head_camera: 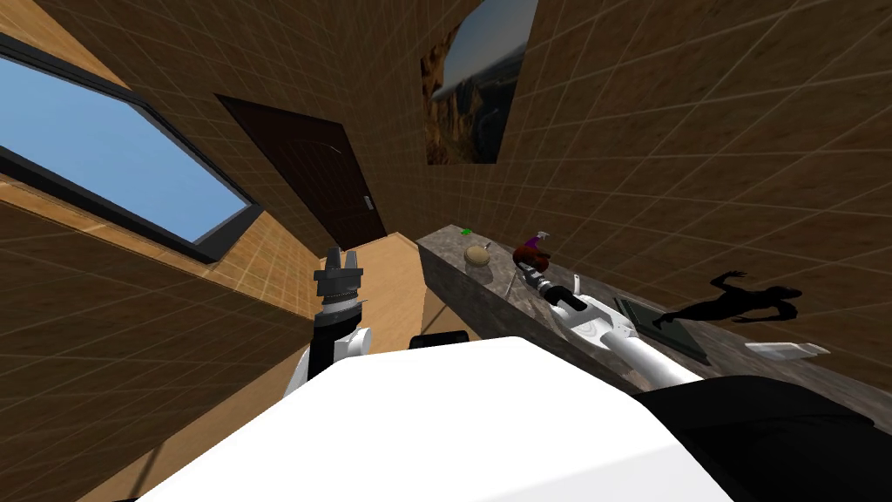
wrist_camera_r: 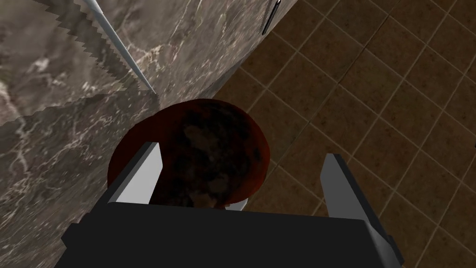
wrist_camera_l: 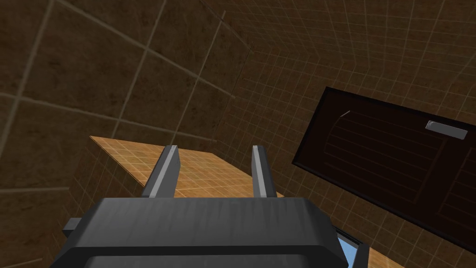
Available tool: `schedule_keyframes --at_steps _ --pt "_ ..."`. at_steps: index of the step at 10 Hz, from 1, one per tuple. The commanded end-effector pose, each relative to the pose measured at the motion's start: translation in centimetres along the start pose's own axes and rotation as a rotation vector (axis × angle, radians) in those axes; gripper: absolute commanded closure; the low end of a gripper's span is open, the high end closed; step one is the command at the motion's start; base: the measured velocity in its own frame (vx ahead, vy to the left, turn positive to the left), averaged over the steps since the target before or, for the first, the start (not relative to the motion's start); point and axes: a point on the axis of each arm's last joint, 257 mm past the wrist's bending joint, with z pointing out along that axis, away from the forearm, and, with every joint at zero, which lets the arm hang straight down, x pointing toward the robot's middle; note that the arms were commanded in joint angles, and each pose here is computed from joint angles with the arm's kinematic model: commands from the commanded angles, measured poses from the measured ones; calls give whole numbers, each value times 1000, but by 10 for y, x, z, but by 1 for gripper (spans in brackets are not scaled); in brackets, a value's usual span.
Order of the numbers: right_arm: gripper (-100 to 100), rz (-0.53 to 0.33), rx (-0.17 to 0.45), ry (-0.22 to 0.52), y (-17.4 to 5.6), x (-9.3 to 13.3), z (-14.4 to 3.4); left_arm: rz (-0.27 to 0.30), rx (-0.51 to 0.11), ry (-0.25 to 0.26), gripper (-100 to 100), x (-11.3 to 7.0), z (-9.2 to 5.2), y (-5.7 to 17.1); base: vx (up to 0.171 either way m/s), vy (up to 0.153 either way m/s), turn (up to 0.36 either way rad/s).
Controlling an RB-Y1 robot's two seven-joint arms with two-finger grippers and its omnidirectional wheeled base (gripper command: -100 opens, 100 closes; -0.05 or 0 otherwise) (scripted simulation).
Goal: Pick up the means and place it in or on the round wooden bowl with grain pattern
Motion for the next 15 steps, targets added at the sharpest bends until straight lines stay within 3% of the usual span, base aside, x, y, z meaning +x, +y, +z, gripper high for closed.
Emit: schedule_keyframes --at_steps 1,2,3,6,7,13,14,15 --pt "-100 -23 42 -8 -16 -9 1 0 0 0 0 0 0 0 7 50 46" --pt "-100 -61 105 -17 -35 -23 -2 0 0 0 0 0 0 0 12 72 75" --pt "-100 -61 111 -20 -37 -25 -2 0 0 0 0 0 0 0 9 51 45" --pt "-100 -166 304 -52 -95 -70 -21 0 0 0 0 0 0 0 17 86 148" --pt "-100 -166 309 -53 -97 -70 -21 0 0 0 0 0 0 0 15 90 36" --pt "-100 -330 652 -76 -192 -132 -85 0 0 0 0 0 0 0 41 113 145" --pt "-100 -330 652 -76 -192 -132 -85 0 0 0 0 0 0 0 30 101 24" --pt "-100 -351 699 -74 -205 -137 -96 0 0 0 0 0 0 0 22 77 75"
